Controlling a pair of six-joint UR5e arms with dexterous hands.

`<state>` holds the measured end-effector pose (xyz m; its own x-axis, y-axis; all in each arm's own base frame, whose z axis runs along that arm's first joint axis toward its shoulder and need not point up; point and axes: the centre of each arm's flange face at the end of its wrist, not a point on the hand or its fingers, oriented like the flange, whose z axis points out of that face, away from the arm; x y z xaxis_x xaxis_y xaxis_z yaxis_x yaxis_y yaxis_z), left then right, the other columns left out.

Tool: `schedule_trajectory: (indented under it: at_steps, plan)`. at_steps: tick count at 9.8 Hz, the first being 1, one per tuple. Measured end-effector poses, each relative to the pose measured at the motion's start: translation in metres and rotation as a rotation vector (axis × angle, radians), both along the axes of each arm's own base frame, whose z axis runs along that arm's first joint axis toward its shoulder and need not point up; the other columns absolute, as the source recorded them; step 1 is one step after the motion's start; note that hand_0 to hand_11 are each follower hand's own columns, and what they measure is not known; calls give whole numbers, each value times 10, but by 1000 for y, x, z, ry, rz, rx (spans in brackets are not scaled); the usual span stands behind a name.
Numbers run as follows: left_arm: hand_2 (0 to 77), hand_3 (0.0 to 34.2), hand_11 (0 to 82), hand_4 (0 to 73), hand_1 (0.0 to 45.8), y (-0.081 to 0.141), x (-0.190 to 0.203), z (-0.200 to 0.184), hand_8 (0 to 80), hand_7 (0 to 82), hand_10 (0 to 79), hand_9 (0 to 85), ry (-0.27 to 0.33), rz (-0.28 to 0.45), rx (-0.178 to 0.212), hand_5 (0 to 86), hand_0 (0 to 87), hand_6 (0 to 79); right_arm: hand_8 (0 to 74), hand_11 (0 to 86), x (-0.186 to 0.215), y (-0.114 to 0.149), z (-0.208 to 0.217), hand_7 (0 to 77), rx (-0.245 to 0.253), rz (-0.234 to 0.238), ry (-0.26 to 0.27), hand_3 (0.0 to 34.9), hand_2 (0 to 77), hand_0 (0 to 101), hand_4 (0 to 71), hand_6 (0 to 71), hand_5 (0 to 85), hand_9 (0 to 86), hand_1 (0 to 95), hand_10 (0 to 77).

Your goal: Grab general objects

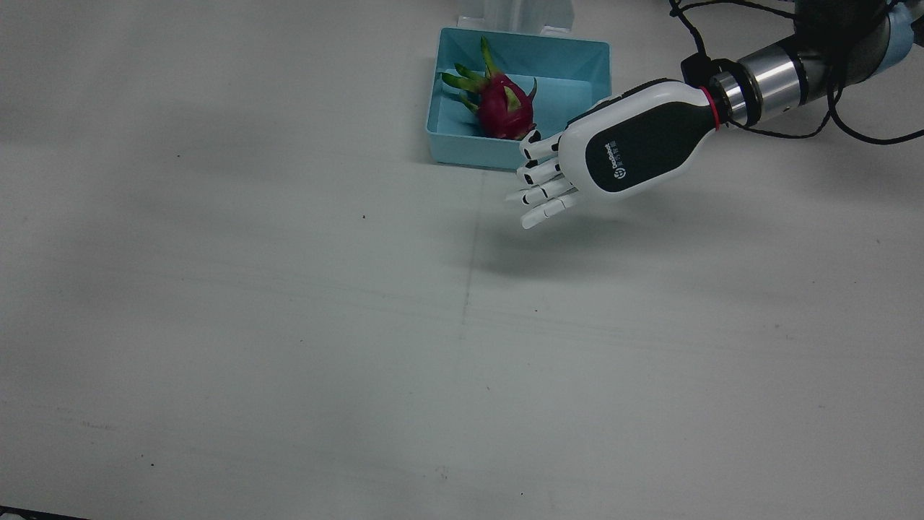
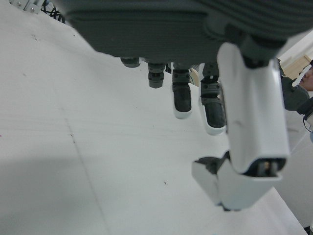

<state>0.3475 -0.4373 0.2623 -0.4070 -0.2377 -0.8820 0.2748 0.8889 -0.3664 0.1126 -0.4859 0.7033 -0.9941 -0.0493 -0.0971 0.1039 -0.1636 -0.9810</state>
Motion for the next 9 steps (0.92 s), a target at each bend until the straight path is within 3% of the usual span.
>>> schedule_trajectory:
  at_steps: [1,2,3,4,6,9]
  plan:
    - [595,6,5,256,0,-17,2,8,11,704,5,169,23,-29,-33,687,801,180,0,5,0,0,0,0,0,0,0,0,16,0,0,0,0,5,49,0]
    - [595,10,5,300,0,-32,0,12,22,704,5,158,53,-64,-55,704,802,180,0,5,0,0,0,0,0,0,0,0,16,0,0,0,0,5,49,0]
    - [595,10,5,300,0,-50,-3,19,22,704,5,158,92,-98,-79,704,802,180,0,5,0,0,0,0,0,0,0,0,16,0,0,0,0,5,44,0]
    - [595,0,5,355,0,-72,-8,29,44,704,5,147,138,-128,-109,704,802,218,0,5,0,0,0,0,0,0,0,0,16,0,0,0,5,5,49,0]
    - [595,0,5,360,5,-110,-41,69,22,704,5,136,209,-200,-160,704,802,207,0,5,0,0,0,0,0,0,0,0,16,0,0,0,5,5,49,0]
    - [595,0,0,371,0,-132,-123,201,27,736,0,120,373,-372,-285,704,802,202,0,5,0,0,0,0,0,0,0,0,16,0,0,0,0,5,49,0]
